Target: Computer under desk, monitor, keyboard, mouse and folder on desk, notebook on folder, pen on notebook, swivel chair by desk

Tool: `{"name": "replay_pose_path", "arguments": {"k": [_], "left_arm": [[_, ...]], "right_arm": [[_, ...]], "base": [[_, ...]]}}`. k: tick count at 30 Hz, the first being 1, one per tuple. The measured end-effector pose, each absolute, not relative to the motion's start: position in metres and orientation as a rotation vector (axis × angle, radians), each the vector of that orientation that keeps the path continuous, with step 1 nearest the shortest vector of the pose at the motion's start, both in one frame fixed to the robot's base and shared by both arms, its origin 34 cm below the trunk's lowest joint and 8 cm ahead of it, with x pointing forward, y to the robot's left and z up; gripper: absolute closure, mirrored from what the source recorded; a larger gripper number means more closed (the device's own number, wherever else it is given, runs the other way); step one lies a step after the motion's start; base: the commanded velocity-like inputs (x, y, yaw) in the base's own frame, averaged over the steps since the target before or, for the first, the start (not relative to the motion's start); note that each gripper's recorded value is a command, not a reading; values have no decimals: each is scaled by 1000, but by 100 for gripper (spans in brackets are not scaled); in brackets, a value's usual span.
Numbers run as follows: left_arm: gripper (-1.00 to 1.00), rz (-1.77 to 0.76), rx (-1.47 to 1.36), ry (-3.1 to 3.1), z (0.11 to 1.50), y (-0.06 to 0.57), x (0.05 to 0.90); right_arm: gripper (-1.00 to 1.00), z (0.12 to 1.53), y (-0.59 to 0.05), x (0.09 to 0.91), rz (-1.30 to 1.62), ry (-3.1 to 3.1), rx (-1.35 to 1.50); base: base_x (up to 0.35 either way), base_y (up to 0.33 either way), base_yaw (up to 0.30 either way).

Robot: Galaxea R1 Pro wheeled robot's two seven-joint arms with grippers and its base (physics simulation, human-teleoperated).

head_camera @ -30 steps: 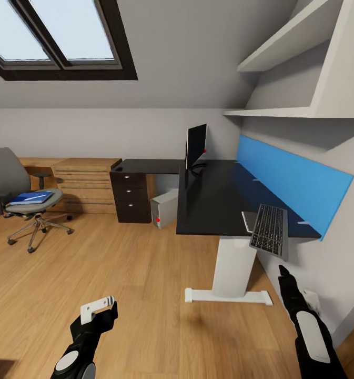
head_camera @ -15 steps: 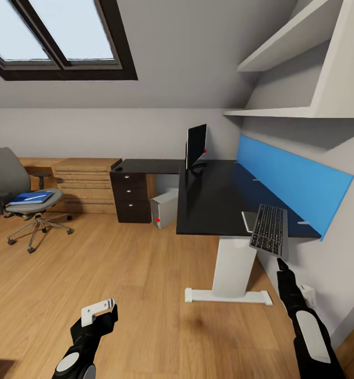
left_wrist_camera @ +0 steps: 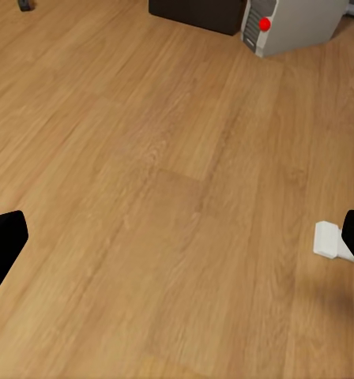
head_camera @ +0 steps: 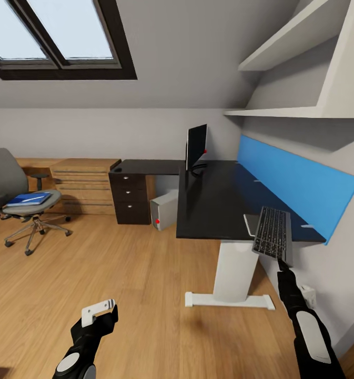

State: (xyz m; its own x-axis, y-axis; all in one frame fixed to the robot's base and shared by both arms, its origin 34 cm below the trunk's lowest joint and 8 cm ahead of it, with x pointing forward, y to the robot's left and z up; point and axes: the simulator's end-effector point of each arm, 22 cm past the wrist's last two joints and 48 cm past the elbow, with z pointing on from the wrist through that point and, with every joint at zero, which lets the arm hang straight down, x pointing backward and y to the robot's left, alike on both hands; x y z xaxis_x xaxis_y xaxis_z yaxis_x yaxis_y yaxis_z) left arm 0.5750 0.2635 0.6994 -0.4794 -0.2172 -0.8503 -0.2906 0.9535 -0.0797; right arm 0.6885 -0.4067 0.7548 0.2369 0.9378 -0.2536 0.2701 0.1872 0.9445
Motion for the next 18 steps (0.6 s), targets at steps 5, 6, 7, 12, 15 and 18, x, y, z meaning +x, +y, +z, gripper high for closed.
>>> {"name": "replay_pose_path", "arguments": {"k": [5,6,7,12,15,18], "left_arm": [[-100,92,-359,2090,699,264,575],[-100,93,-359,2096,696,263,574],[-100,94,-358,2098,695,263,574],[-100,95,-357,2101,694,263,573],[-100,95,-356,2101,694,263,573],[-100,95,-357,2101,694,263,573]], "right_arm": [[-100,747,-405,687,716,1285,1342],[-100,733,-402,685,733,1290,1382],[-100,731,-402,685,739,1288,1393],[-100,723,-399,684,775,1267,1440],[-100,723,-399,684,779,1264,1443],[-100,724,-400,685,781,1261,1443]], "base": [[41,0,0],[98,0,0],[117,0,0],[65,0,0],[61,0,0],[83,0,0]]}}
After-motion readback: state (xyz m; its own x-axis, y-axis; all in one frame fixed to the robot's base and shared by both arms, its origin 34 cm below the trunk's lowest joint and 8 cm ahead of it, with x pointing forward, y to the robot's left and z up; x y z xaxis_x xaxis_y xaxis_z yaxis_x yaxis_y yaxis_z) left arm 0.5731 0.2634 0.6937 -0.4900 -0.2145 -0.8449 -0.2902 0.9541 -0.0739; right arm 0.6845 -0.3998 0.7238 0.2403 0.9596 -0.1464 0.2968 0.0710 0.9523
